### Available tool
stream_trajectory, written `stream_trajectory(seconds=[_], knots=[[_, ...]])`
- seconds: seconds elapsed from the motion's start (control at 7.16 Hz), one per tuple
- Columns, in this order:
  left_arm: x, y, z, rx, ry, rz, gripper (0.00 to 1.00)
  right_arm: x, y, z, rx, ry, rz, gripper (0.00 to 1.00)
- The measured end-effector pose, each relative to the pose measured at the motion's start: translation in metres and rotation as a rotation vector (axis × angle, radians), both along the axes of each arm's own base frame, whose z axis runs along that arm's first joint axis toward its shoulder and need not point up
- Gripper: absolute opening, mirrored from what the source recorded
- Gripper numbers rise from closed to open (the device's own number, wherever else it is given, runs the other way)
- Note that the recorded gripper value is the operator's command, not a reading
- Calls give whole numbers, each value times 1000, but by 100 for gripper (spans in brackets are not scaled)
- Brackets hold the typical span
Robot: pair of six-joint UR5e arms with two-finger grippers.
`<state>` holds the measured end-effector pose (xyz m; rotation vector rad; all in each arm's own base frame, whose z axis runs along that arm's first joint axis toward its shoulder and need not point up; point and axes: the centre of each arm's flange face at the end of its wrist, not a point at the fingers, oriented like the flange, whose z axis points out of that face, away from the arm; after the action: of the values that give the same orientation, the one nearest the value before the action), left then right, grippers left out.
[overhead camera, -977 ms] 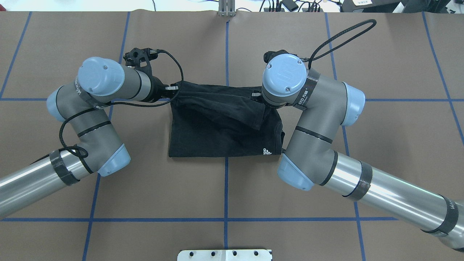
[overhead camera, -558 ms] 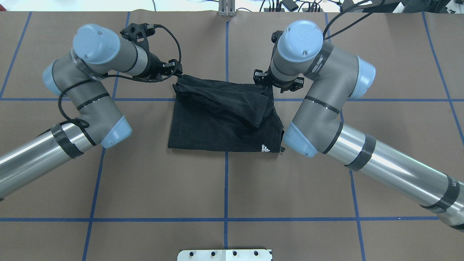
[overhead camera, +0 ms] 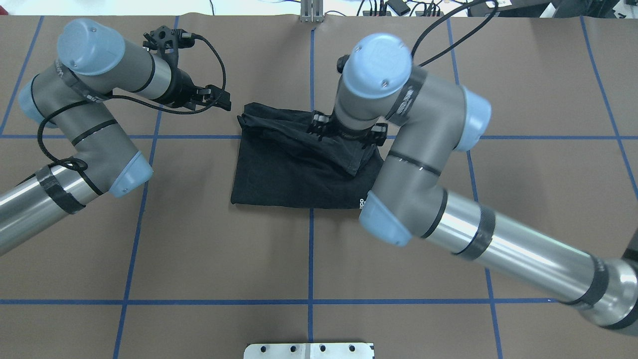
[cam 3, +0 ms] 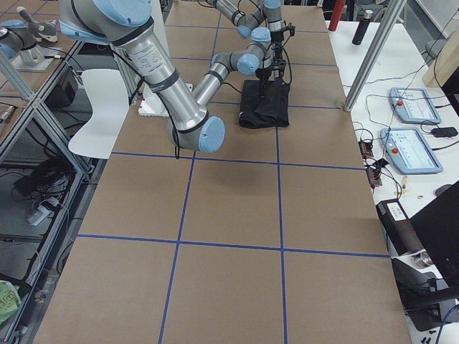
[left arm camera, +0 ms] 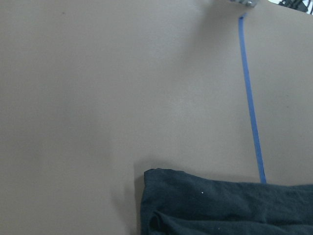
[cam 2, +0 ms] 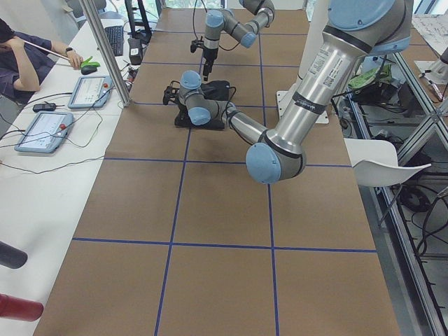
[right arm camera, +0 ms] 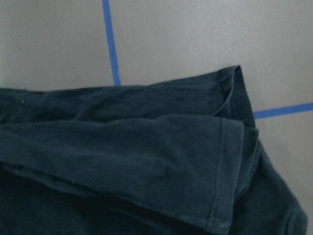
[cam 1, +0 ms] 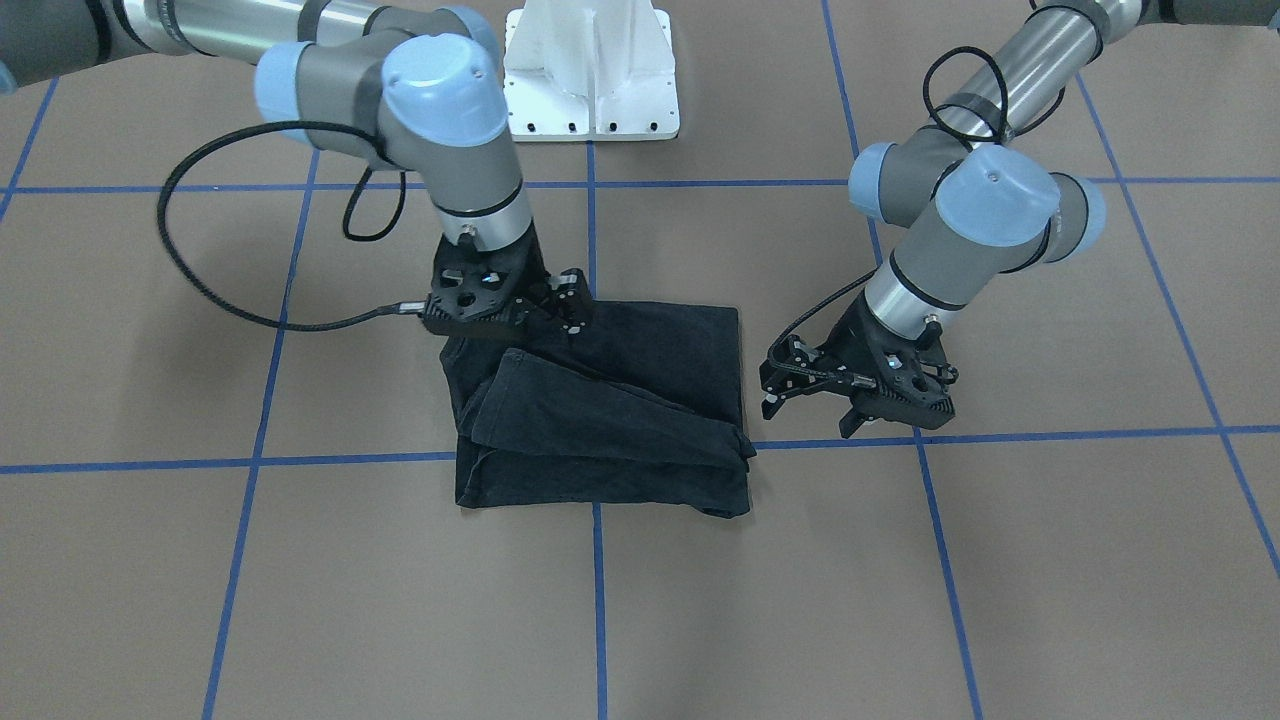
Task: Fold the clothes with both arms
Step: 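Press the right gripper down on the folded shirt while the left gripper withdraws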
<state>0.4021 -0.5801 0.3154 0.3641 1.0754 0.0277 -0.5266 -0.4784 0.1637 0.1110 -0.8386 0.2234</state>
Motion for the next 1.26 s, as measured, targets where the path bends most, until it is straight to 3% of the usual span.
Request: stream_trajectory(seconds=[0.14, 0.42, 0.84, 1.26], knots=[[-2, 2, 3, 14, -6, 8, 100, -28, 26, -8, 17, 22, 6, 2], [-4, 3, 5, 22, -9, 12, 100, -70, 40, -23, 26, 56, 6, 0], [-7, 6, 3, 28, -5, 13, 100, -112, 22, -38, 20, 105, 16, 0], [-9, 9, 2, 26, 3, 25, 100, -123, 12, -26, 27, 131, 30, 0]])
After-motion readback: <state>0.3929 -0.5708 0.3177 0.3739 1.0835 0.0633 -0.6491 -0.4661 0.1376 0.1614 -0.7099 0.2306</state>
